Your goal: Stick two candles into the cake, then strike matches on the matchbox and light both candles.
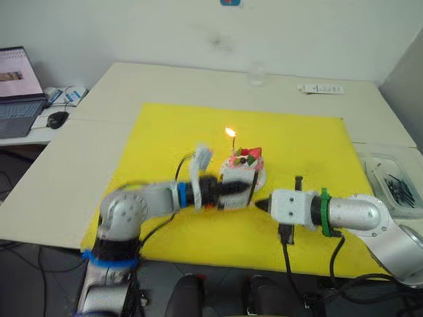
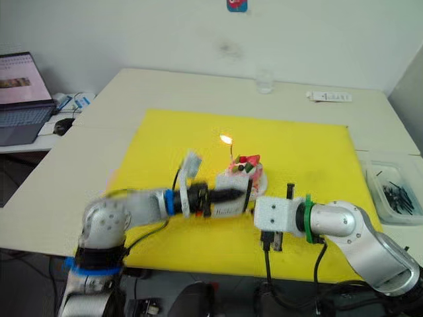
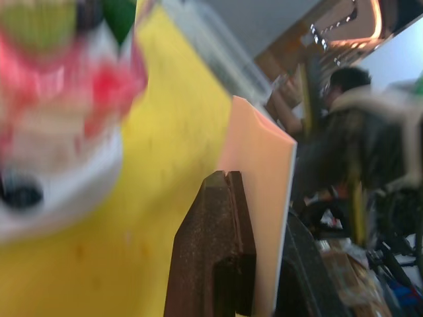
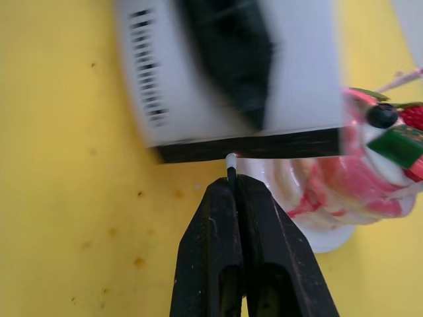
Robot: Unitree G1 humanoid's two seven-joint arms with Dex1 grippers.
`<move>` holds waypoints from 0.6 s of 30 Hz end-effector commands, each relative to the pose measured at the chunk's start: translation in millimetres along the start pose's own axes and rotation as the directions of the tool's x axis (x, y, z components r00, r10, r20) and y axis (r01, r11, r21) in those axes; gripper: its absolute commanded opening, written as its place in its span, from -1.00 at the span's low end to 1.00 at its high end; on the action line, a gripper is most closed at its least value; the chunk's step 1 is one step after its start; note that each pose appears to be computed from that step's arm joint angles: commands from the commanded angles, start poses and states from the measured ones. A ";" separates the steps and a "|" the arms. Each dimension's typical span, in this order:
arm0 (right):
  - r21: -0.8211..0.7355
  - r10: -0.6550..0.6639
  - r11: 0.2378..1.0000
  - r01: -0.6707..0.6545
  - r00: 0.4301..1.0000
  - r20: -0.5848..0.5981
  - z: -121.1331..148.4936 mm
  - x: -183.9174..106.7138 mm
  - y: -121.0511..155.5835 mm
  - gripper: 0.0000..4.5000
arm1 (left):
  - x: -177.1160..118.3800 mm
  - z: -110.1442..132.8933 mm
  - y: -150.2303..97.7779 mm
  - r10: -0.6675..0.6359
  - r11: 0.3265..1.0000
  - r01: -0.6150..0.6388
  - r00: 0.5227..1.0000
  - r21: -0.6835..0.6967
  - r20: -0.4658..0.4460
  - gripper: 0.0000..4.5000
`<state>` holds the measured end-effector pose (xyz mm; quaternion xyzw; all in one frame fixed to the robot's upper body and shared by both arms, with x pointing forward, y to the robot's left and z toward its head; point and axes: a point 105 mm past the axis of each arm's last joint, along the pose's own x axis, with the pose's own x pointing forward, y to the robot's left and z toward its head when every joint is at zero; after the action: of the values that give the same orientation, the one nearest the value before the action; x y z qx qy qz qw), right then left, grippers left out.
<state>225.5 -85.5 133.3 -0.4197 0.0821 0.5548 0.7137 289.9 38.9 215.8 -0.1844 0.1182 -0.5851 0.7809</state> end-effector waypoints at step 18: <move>0.030 -0.126 0.992 0.125 0.991 0.045 9.9 -27.8 -27.2 -0.98 | -48.9 4.6 -15.6 -0.001 0.995 0.006 0.999 0.096 -0.047 -1.00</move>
<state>234.7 -99.8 157.9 -0.3988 0.0683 0.5278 0.7468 268.2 84.6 219.0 -0.1479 0.1234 -0.5854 0.7875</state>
